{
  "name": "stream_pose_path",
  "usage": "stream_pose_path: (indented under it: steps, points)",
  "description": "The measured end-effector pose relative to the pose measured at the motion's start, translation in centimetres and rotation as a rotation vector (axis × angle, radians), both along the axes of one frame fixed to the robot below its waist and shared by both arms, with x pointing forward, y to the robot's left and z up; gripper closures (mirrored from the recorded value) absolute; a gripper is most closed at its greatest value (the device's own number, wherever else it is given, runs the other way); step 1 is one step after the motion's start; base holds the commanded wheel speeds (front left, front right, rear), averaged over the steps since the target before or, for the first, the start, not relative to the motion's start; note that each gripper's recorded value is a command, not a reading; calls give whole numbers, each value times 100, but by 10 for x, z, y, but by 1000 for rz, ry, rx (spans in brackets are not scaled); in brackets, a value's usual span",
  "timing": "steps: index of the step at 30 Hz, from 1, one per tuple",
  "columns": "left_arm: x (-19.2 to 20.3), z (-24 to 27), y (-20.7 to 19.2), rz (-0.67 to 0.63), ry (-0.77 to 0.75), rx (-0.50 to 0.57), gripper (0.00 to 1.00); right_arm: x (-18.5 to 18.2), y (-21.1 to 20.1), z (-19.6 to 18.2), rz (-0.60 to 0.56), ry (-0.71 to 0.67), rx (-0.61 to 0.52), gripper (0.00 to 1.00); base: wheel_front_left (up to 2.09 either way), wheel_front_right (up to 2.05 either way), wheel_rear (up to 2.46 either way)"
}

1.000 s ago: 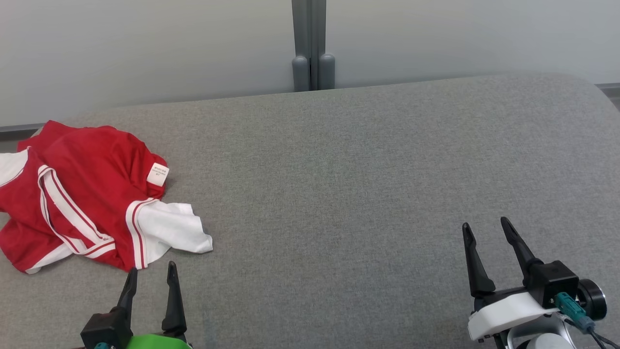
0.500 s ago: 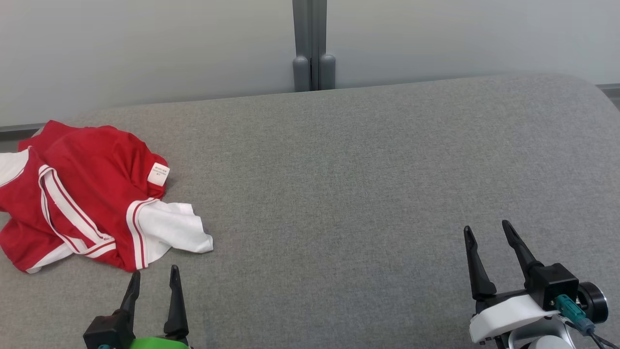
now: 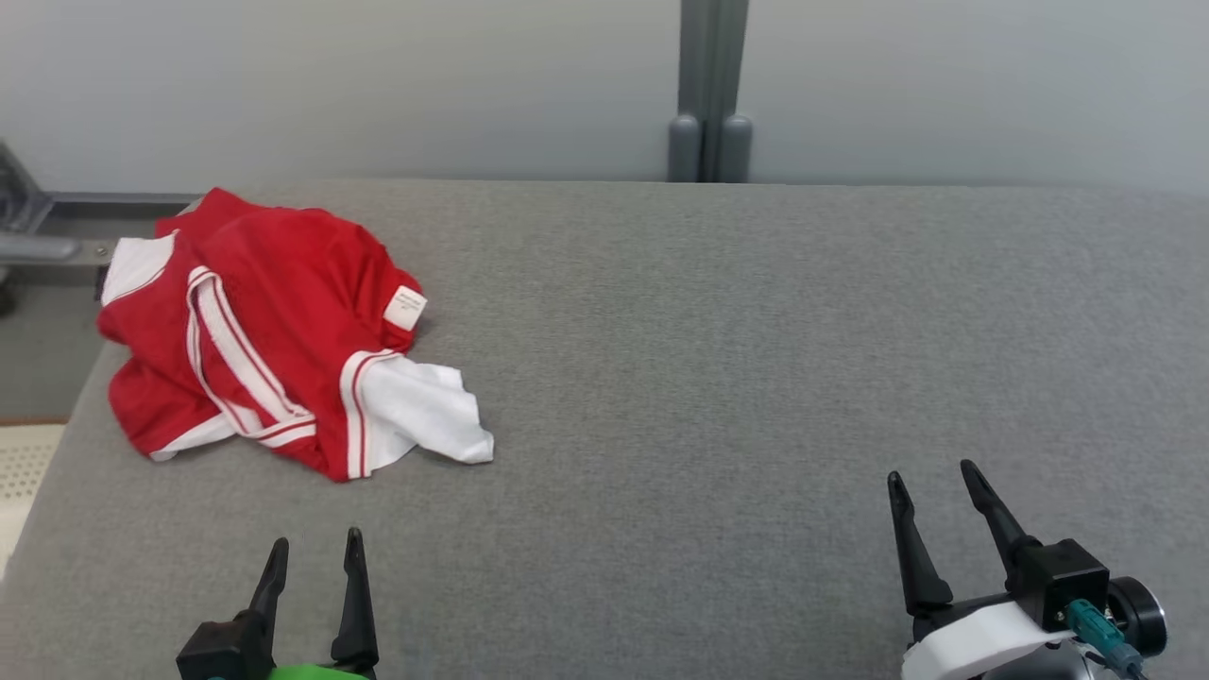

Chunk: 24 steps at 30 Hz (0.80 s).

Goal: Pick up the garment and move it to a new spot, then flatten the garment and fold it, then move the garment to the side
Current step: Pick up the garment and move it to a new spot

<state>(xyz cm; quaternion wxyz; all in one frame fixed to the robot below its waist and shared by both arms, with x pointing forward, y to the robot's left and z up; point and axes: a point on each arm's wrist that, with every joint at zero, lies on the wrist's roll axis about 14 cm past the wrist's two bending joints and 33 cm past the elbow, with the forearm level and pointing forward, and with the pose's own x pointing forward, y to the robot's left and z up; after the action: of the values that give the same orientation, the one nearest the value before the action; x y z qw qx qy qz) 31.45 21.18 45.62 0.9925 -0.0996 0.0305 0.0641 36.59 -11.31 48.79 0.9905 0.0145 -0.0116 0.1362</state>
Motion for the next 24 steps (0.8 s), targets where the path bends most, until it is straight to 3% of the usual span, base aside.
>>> stream_pose_path:
  steps: [9,14,18,24]
  points:
    - [-67,-17,56,235,53,-19,0,13,87,13,251,-31,26,0,0,0,0]
    - [-85,-17,70,299,49,-32,0,12,117,13,340,-31,27,0,0,0,0]
    - [-66,-4,69,269,3,-43,0,18,120,11,347,-34,17,0,0,0,0]
    - [4,27,61,150,-75,-13,0,41,124,16,346,-75,-9,0,0,0,0]
